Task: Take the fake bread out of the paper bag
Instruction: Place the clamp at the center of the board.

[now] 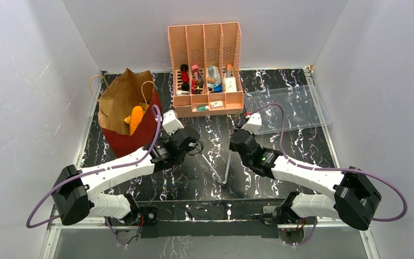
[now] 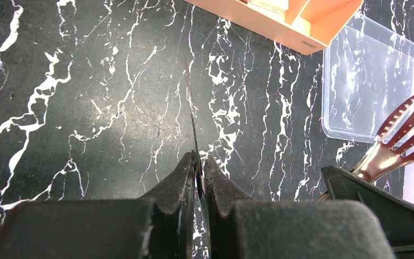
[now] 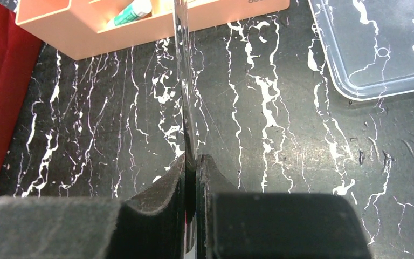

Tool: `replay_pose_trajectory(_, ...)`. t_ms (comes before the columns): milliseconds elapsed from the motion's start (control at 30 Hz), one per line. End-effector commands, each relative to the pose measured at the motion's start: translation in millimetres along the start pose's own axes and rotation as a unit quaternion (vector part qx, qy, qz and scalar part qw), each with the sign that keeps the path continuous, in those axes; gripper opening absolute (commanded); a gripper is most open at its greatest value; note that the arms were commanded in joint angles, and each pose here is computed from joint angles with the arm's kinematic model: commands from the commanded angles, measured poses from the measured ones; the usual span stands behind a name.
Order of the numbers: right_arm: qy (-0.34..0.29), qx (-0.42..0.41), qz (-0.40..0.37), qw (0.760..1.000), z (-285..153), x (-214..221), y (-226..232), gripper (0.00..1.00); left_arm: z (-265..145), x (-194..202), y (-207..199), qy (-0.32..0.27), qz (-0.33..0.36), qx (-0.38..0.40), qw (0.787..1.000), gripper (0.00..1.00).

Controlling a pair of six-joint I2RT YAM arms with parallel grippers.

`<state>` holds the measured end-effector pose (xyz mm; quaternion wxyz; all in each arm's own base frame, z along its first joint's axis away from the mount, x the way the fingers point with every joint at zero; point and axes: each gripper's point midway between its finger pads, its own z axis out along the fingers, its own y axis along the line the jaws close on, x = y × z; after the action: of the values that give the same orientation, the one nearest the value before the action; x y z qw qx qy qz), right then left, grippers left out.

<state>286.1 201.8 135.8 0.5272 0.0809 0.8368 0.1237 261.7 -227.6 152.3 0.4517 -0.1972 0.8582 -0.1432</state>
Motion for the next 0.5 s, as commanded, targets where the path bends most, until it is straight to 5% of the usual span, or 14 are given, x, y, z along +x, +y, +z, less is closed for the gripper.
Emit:
replay_pose_trajectory(0,-0.011,0.071,-0.059,0.996,13.1,-9.3,-33.9,0.00,10.5,-3.0,21.4,-0.008,0.080,-0.045,0.996,0.00)
replay_pose_trajectory(100,0.000,0.049,-0.075,0.996,20.4,-4.1,-22.2,0.00,19.2,-0.4,-5.6,-0.002,0.078,-0.011,0.997,0.02)
replay_pose_trajectory(267,0.013,0.033,-0.100,0.994,30.9,5.9,-13.9,0.00,26.5,-3.1,-35.8,-0.001,0.081,0.014,0.997,0.47)
replay_pose_trajectory(467,0.024,0.029,-0.127,0.991,43.1,15.9,-9.0,0.00,19.7,-19.8,-51.3,-0.016,0.073,0.031,0.997,0.72)
